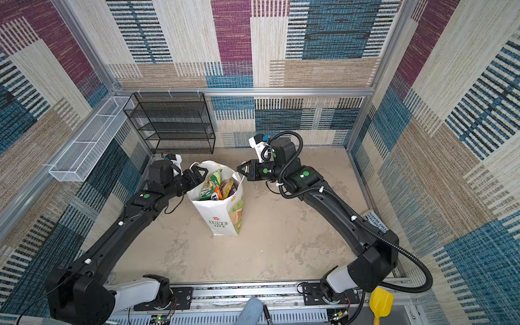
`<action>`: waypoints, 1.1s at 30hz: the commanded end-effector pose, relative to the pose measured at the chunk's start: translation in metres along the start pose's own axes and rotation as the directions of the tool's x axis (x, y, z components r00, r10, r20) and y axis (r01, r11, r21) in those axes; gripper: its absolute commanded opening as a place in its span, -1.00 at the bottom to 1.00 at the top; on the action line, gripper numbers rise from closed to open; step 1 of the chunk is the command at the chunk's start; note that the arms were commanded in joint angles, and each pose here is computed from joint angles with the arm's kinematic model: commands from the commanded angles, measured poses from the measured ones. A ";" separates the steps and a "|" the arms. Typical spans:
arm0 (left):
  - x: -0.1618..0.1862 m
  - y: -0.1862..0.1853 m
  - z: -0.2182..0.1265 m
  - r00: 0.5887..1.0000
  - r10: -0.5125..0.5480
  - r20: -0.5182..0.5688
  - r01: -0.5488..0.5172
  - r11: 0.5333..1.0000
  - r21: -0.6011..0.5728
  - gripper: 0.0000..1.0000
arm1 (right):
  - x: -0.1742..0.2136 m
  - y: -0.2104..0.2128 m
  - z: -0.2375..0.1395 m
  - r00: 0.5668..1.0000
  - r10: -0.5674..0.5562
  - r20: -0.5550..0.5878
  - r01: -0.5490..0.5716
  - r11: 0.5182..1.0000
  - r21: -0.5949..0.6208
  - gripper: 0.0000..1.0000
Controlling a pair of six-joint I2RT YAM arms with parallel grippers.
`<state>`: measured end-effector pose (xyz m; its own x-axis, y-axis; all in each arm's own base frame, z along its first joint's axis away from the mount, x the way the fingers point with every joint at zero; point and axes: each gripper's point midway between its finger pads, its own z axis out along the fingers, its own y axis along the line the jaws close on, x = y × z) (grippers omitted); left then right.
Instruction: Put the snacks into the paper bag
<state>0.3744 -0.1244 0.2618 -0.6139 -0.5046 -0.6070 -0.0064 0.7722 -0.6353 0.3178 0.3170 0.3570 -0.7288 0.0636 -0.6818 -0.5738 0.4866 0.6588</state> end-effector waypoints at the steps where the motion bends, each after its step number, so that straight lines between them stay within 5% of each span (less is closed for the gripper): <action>1: 0.008 0.000 -0.010 0.995 0.095 -0.018 -0.095 0.995 0.007 0.73 | -0.009 0.009 0.000 0.999 -0.025 0.029 0.026 0.999 -0.031 -1.00; 11: 0.013 -0.022 -0.033 0.983 0.171 -0.070 -0.165 0.983 0.085 0.88 | -0.010 0.011 0.002 1.000 -0.015 0.025 0.016 0.999 -0.047 -1.00; 33: -0.038 -0.027 -0.081 0.966 0.257 -0.017 -0.257 0.957 -0.133 0.39 | -0.008 0.012 -0.006 0.999 -0.033 0.027 0.034 0.999 -0.031 -1.00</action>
<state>0.3366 -0.1055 0.3393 -0.6244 -0.3090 -0.7174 0.0672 0.8938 -0.4435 0.3138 0.3172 0.3605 -0.7341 0.0538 -0.6769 -0.5769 0.4766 0.6634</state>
